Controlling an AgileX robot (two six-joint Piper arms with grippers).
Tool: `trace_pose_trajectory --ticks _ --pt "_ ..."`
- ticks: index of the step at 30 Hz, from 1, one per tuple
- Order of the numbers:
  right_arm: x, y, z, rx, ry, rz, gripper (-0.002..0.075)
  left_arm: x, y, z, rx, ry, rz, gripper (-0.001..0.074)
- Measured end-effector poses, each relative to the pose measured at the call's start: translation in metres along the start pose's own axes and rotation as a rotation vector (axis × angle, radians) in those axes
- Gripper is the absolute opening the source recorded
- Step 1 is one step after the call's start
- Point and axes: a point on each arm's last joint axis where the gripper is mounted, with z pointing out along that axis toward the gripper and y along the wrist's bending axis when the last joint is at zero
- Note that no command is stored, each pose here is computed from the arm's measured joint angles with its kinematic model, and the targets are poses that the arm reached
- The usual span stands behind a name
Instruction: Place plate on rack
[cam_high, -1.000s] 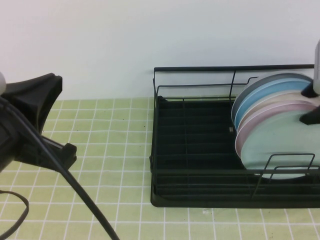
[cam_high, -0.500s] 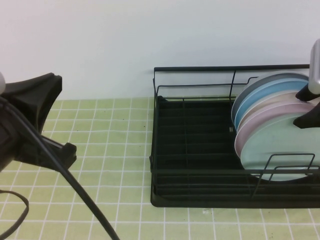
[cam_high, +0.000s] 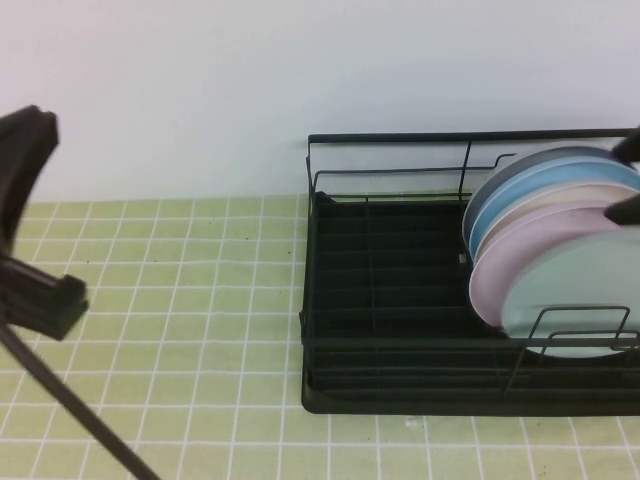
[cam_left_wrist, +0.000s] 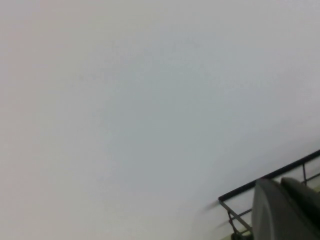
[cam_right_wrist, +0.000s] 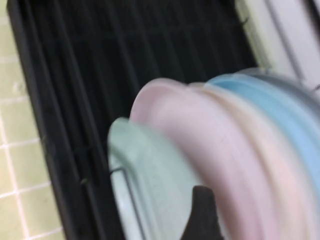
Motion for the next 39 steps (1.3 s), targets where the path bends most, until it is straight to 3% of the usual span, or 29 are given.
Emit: trace_pose_trajectory --ticks 4,7,9,12,13,18,22,30,34,39 --pt "0.000 0.001 -0.001 0.000 0.005 0.058 0.0482 -0.003 0.009 -0.011 -0.036 -0.019 -0.032 0.0000" --pt "-0.007 -0.002 -0.015 0.100 -0.025 0.171 0.0402 -0.009 0.017 -0.026 -0.047 -0.071 -0.057 0.0000" --pt "-0.015 -0.002 -0.030 0.167 -0.070 0.235 0.0294 -0.009 0.021 -0.037 -0.042 -0.103 -0.072 0.0000" --pt "-0.027 0.006 -0.056 0.224 -0.147 0.326 0.0042 0.003 0.023 -0.051 -0.030 -0.123 -0.084 0.0000" --pt "-0.031 0.011 -0.064 0.229 -0.176 0.343 0.0005 0.010 0.022 -0.055 -0.022 -0.122 -0.089 0.0000" --pt "-0.034 0.055 -0.093 0.244 -0.269 0.420 0.0011 0.050 0.015 -0.068 0.024 -0.100 -0.075 0.0000" --pt "-0.011 0.106 -0.099 0.330 -0.296 0.500 0.0011 0.074 0.014 -0.077 0.027 -0.092 -0.086 0.0000" --pt "0.038 0.195 -0.090 0.462 -0.370 0.602 0.0011 0.084 0.017 -0.082 -0.009 -0.084 -0.084 0.0000" --pt "0.050 0.218 -0.088 0.497 -0.412 0.628 0.0011 0.084 0.016 -0.082 0.005 -0.091 -0.083 0.0000" --pt "0.051 0.231 -0.090 0.481 -0.431 0.604 0.0011 0.084 0.016 -0.082 0.005 -0.089 -0.083 0.0000"
